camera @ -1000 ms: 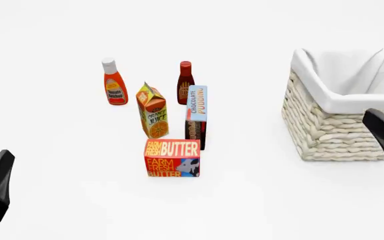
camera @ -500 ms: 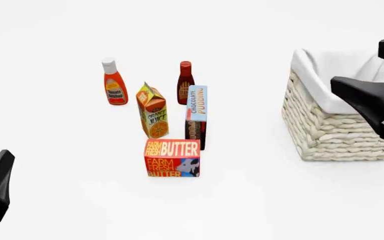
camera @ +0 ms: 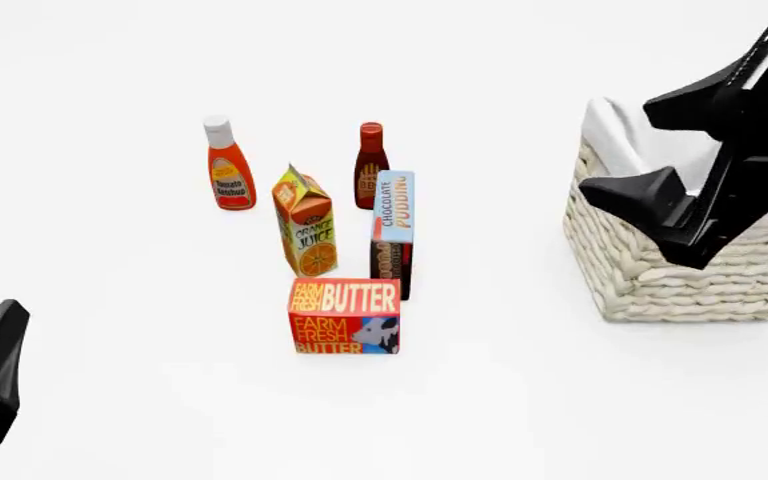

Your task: Pick the butter and place it in the basket.

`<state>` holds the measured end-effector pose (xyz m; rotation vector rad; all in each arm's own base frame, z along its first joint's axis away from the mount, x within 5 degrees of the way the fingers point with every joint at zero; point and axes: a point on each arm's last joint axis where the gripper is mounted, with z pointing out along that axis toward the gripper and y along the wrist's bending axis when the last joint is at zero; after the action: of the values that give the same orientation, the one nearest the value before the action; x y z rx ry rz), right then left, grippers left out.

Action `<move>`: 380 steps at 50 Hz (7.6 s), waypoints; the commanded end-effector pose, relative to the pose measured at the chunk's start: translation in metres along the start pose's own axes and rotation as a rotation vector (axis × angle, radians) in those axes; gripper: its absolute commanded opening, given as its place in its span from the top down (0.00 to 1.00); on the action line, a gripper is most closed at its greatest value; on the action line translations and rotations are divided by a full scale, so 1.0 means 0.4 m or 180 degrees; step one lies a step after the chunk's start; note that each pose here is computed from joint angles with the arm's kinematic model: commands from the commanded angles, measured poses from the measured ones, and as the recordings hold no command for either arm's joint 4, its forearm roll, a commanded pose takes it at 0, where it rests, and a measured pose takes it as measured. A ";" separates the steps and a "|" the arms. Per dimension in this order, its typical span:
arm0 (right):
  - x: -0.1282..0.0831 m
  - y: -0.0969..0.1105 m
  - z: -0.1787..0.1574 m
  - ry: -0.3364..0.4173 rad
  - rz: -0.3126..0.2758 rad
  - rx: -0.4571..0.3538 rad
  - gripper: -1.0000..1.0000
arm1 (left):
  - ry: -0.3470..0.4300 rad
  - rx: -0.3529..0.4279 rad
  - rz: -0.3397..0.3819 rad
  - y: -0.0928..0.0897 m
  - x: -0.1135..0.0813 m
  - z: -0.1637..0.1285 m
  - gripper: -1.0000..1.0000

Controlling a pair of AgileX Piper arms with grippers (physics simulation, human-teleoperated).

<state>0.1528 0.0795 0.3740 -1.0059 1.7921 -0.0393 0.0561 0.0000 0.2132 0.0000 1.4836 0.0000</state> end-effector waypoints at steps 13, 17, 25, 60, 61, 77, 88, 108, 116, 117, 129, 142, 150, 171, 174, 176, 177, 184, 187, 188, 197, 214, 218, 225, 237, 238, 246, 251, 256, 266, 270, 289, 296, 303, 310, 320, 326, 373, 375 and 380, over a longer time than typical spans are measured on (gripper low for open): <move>-0.008 0.001 0.078 0.0272 -0.0349 -0.0220 0.00 | 0.0000 0.0000 0.0000 0.000 0.000 0.000 0.00; -0.010 0.001 0.087 0.0289 -0.0379 -0.0236 0.00 | 0.0000 0.0000 0.0000 0.000 0.000 0.000 0.00; -0.018 0.000 0.097 0.0295 -0.0425 -0.0263 0.00 | 0.0000 0.0000 0.0000 0.000 0.000 0.000 0.00; -0.045 0.024 0.167 0.0335 -0.0650 -0.0488 0.00 | 0.0000 0.0000 0.0000 0.000 0.000 0.000 0.00; -0.045 0.024 0.167 0.0335 -0.0650 -0.0488 0.00 | 0.0000 0.0000 0.0000 0.000 0.000 0.000 0.00; -0.067 0.046 0.192 0.0328 -0.0750 -0.0632 0.00 | 0.0000 0.0000 0.0000 0.000 0.000 0.000 0.00; -0.092 0.073 0.245 0.0319 -0.0818 -0.0764 0.00 | 0.0000 0.0000 0.0000 0.000 0.000 0.000 0.00; -0.117 0.101 0.313 0.0358 -0.0868 -0.0897 0.00 | 0.0000 0.0000 0.0000 0.000 0.000 0.000 0.00; -0.129 0.133 0.346 0.0365 -0.0930 -0.1010 0.00 | 0.0000 0.0000 0.0000 0.000 0.000 0.000 0.00; -0.134 0.138 0.350 0.0365 -0.0944 -0.1033 0.00 | 0.0000 0.0000 0.0000 0.000 0.000 0.000 0.00; -0.156 0.173 0.378 0.0346 -0.0987 -0.1142 0.00 | 0.0000 0.0000 0.0000 0.000 0.000 0.000 0.00; -0.165 0.205 0.400 0.0358 -0.1004 -0.1233 0.00 | 0.0000 0.0000 0.0000 0.000 0.000 0.000 0.00; -0.169 0.212 0.406 0.0365 -0.1025 -0.1257 0.00 | 0.0000 0.0000 0.0000 0.000 0.000 0.000 0.00; -0.177 0.261 0.444 0.0434 -0.1065 -0.1403 0.00 | 0.0000 0.0000 0.0000 0.000 0.000 0.000 0.00; -0.178 0.264 0.448 0.0443 -0.1066 -0.1412 0.00 | 0.0000 0.0000 0.0000 0.000 0.000 0.000 0.00; -0.179 0.266 0.450 0.0445 -0.1067 -0.1418 0.00 | 0.0000 0.0000 0.0000 0.000 0.000 0.000 0.00; -0.179 0.266 0.451 0.0447 -0.1067 -0.1418 0.00 | 0.0000 0.0000 0.0000 0.000 0.000 0.000 0.00; -0.180 0.272 0.464 0.0458 -0.1066 -0.1428 0.00 | 0.0000 0.0000 0.0000 0.000 0.000 0.000 0.00; -0.183 0.276 0.470 0.0464 -0.1056 -0.1435 0.00 | 0.0000 0.0000 0.0000 0.000 0.000 0.000 0.00; -0.182 0.276 0.473 0.0468 -0.1059 -0.1435 0.00 | 0.0000 0.0000 0.0000 0.000 0.000 0.000 0.00; -0.178 0.275 0.489 0.0494 -0.1049 -0.1427 0.00 | 0.0000 0.0000 0.0000 0.000 0.000 0.000 0.00; -0.184 0.302 0.509 0.0530 -0.1028 -0.1488 0.00 | 0.0000 0.0000 0.0000 0.000 0.000 0.000 0.00; -0.184 0.305 0.513 0.0540 -0.1027 -0.1496 0.00 | 0.0000 0.0000 0.0000 0.000 0.000 0.000 0.00; -0.188 0.316 0.520 0.0550 -0.1027 -0.1519 0.00 | 0.0000 0.0000 0.0000 0.000 0.000 0.000 0.00; -0.182 0.319 0.536 0.0591 -0.1024 -0.1528 0.00 | 0.0000 0.0000 0.0000 0.000 0.000 0.000 0.00; -0.182 0.319 0.536 0.0592 -0.1025 -0.1530 0.00 | 0.0000 0.0000 0.0000 0.000 0.000 0.000 0.00; -0.181 0.318 0.545 0.0598 -0.1025 -0.1522 0.00 | 0.0000 0.0000 0.0000 0.000 0.000 0.000 0.00; -0.179 0.312 0.551 0.0601 -0.1026 -0.1507 0.00 | 0.0000 0.0000 0.0000 0.000 0.000 0.000 0.00; -0.176 0.318 0.557 0.0615 -0.1035 -0.1519 0.00 | 0.0000 0.0000 0.0000 0.000 0.000 0.000 0.00; -0.170 0.321 0.571 0.0636 -0.1027 -0.1518 0.00 | 0.0000 0.0000 0.0000 0.000 0.000 0.000 0.00; -0.174 0.322 0.574 0.0638 -0.1026 -0.1522 0.00 | 0.0000 0.0000 0.0000 0.000 0.000 0.000 0.00; -0.184 0.341 0.588 0.0646 -0.1028 -0.1561 0.00 | 0.0000 0.0000 0.0000 0.000 0.000 0.000 0.00; -0.184 0.344 0.595 0.0650 -0.1032 -0.1563 0.00 | 0.0000 0.0000 0.0000 0.000 0.000 0.000 0.00; -0.188 0.351 0.597 0.0655 -0.1032 -0.1579 0.00 | 0.0000 0.0000 0.0000 0.000 0.000 0.000 0.00; -0.186 0.355 0.603 0.0664 -0.1029 -0.1585 0.00 | 0.0000 0.0000 0.0000 0.000 0.000 0.000 0.00; -0.188 0.360 0.607 0.0669 -0.1026 -0.1595 0.00 | 0.0000 0.0000 0.0000 0.000 0.000 0.000 0.00; -0.189 0.365 0.609 0.0672 -0.1030 -0.1604 0.00 | 0.0000 0.0000 0.0000 0.000 0.000 0.000 0.00; -0.184 0.373 0.641 0.0718 -0.1043 -0.1616 0.00 | 0.0000 0.0000 0.0000 0.000 0.000 0.000 0.00; -0.185 0.375 0.641 0.0720 -0.1043 -0.1622 0.00 | 0.0000 0.0000 0.0000 0.000 0.000 0.000 0.00; -0.186 0.378 0.645 0.0725 -0.1041 -0.1627 0.00 | 0.0000 0.0000 0.0000 0.000 0.000 0.000 0.00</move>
<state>0.2709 0.3283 0.2428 -1.7105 1.8635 0.1109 0.0561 0.0000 0.2132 0.0000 1.4836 0.0000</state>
